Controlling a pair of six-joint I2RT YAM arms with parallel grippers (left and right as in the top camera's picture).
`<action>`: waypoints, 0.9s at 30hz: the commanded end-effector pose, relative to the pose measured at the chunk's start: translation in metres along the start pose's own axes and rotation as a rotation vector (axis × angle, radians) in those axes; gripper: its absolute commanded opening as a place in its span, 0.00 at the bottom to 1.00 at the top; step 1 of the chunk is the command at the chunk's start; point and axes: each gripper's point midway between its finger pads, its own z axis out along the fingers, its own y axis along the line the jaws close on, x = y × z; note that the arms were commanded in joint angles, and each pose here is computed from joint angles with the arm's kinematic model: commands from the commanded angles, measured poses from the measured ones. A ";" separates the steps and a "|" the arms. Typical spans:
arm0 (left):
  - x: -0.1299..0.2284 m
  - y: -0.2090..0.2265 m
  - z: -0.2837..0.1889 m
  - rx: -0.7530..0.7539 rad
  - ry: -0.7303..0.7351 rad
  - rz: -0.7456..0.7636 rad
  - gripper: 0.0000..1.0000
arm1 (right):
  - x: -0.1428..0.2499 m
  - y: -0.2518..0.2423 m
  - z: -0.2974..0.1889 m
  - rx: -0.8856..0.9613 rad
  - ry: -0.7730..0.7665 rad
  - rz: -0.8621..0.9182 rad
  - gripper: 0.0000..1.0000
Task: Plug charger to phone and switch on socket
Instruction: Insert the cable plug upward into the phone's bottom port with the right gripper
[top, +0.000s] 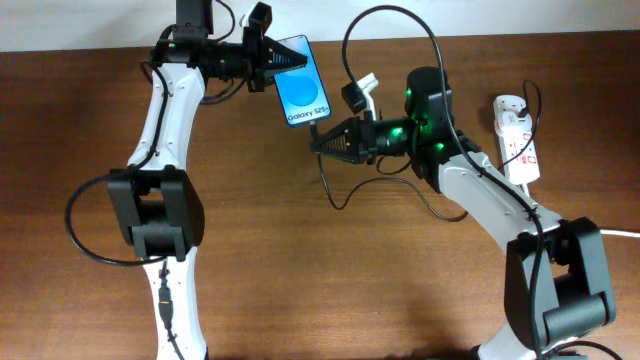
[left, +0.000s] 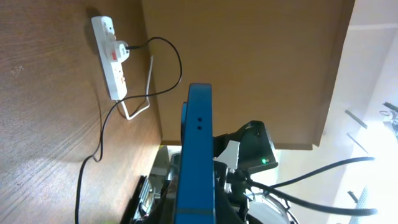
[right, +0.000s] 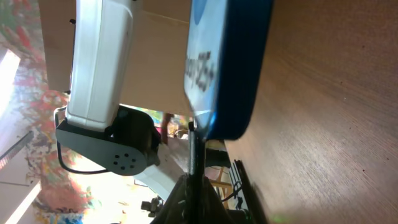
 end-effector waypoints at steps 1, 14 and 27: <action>0.006 -0.016 0.002 0.033 0.025 0.012 0.00 | -0.002 0.000 0.005 0.010 -0.008 -0.011 0.04; 0.006 -0.019 -0.005 0.053 0.027 0.012 0.00 | -0.003 -0.003 0.005 0.021 -0.018 0.004 0.04; 0.016 -0.022 0.022 0.060 0.080 0.056 0.00 | -0.020 -0.004 -0.009 0.036 -0.087 -0.022 0.04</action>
